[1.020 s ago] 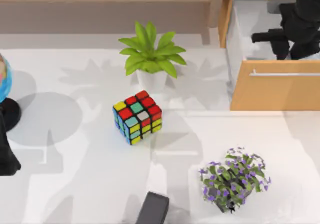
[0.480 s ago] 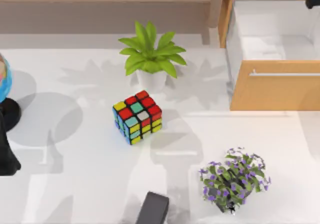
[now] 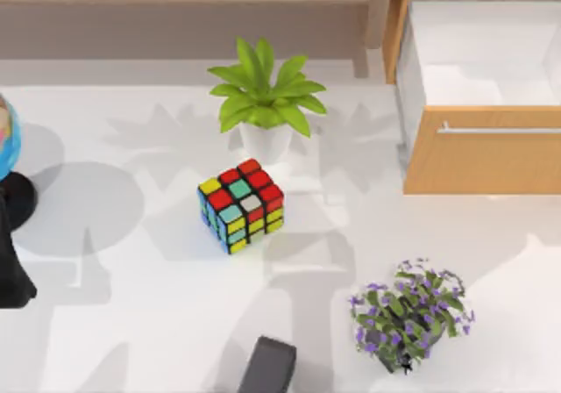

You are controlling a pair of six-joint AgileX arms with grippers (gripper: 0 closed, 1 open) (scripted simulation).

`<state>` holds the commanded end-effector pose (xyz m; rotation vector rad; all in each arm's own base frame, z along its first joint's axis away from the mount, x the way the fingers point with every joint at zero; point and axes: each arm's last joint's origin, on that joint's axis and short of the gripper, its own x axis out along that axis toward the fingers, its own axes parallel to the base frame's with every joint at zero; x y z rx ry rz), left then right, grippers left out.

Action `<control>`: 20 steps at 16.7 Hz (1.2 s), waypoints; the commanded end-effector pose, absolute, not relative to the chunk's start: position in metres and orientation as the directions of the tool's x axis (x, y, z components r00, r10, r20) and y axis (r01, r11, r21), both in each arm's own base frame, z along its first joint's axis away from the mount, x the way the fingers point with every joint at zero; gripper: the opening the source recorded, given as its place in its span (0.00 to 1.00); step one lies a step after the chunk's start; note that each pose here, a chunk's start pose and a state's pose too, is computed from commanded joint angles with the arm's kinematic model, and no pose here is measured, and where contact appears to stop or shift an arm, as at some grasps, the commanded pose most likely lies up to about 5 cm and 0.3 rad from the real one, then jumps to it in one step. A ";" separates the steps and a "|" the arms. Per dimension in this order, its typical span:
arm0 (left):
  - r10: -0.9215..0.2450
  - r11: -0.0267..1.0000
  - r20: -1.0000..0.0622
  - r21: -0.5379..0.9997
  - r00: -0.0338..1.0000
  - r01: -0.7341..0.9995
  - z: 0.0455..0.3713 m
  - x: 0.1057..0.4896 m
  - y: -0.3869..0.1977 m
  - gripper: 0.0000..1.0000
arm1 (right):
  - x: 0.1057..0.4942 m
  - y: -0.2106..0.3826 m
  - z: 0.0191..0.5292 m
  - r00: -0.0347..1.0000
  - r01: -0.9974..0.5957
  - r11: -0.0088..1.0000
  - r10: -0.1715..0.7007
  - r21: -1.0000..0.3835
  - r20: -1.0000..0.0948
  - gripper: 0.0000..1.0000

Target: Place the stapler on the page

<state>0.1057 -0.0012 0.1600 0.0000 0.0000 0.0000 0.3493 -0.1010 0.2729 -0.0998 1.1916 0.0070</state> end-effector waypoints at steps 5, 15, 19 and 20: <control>0.000 1.000 0.000 0.000 1.000 0.000 0.160 0.106 -0.001 1.00 | 0.297 -0.140 0.226 0.224 -0.014 0.999 -0.035 -0.040 -0.974 0.00; 0.000 1.000 0.000 0.000 1.000 0.000 0.160 0.106 -0.001 1.00 | 0.260 -0.155 0.187 0.101 0.017 1.000 0.019 0.021 -0.995 0.00; 0.000 1.000 0.000 0.000 1.000 0.000 0.160 0.106 -0.001 1.00 | 0.262 -0.154 0.178 0.099 0.015 1.000 0.021 0.022 -0.995 0.00; 0.000 1.000 0.000 0.000 1.000 0.000 0.160 0.106 -0.001 1.00 | 0.262 -0.154 0.172 0.100 0.015 1.000 0.020 0.022 -0.995 0.00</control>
